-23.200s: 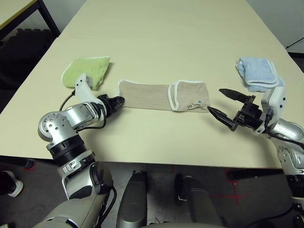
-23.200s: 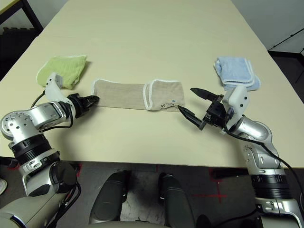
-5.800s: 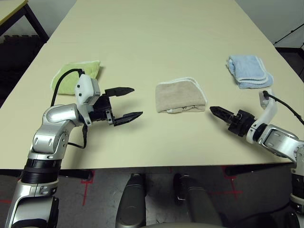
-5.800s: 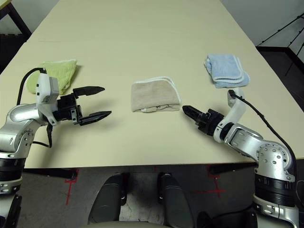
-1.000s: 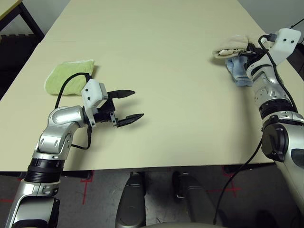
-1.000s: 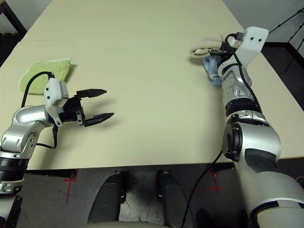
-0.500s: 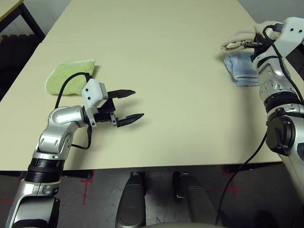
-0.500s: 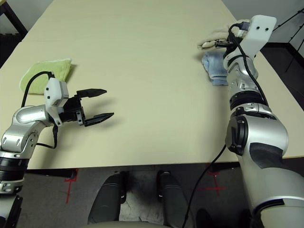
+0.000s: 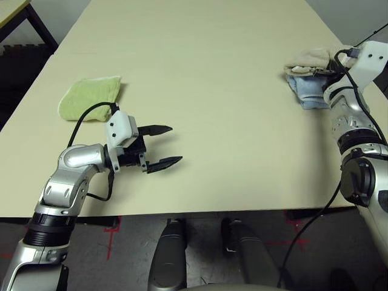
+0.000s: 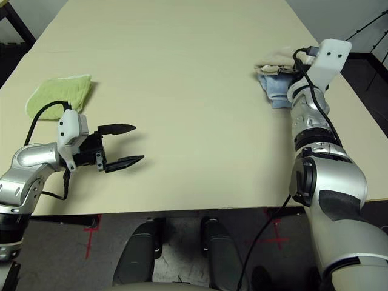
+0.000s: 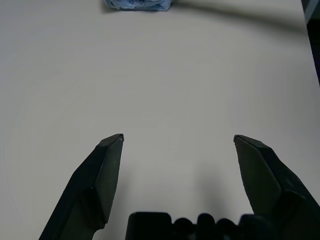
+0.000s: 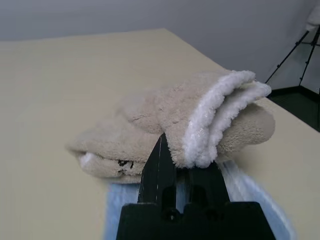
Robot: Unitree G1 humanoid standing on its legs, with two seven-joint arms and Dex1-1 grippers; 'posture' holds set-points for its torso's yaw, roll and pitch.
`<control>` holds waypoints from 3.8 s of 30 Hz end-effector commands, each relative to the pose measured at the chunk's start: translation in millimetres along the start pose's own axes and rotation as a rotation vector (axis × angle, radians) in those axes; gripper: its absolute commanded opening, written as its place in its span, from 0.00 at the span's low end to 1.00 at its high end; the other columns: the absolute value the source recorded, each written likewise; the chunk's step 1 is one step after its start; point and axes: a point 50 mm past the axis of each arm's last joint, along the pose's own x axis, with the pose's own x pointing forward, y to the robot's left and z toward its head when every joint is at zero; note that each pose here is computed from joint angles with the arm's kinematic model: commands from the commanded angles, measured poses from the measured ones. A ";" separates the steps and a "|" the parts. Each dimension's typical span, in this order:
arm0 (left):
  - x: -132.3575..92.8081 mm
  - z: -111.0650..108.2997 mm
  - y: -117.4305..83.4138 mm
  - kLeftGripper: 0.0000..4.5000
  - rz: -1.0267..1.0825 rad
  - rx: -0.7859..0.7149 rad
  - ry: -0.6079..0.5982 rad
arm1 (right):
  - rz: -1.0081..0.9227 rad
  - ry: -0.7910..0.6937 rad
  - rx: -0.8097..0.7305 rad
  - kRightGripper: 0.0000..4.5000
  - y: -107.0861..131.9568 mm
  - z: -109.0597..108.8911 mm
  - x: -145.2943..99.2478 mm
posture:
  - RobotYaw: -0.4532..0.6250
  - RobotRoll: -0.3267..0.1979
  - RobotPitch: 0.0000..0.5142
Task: Fold the towel and set it aside.
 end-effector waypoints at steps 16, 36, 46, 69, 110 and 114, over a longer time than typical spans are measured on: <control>-1.4 4.1 0.3 1.00 -0.016 0.007 0.012 | -0.024 -0.007 0.159 0.00 36.0 -37.5 -26.4 | 0.62 0.62 0.50; 13.4 3.0 5.5 1.00 -0.035 0.024 -0.021 | -0.039 -0.185 0.055 0.00 -1.5 38.3 3.4 | 0.57 0.62 0.41; 13.1 4.0 6.6 1.00 -0.053 0.032 -0.014 | -0.087 -0.134 0.086 0.00 3.9 -0.9 -12.8 | 0.56 0.62 0.43; 15.0 3.4 5.1 1.00 -0.046 0.029 -0.015 | -0.062 -0.235 0.095 0.00 21.6 33.4 -2.2 | 0.57 0.62 0.42; 17.9 3.3 5.0 1.00 -0.040 0.032 -0.010 | 0.074 0.071 0.156 0.99 40.7 -42.8 -50.9 | 0.57 0.62 0.44; 19.7 2.4 5.1 1.00 -0.039 0.029 -0.015 | 0.145 0.124 0.144 0.99 44.3 -42.4 -66.7 | 0.57 0.62 0.43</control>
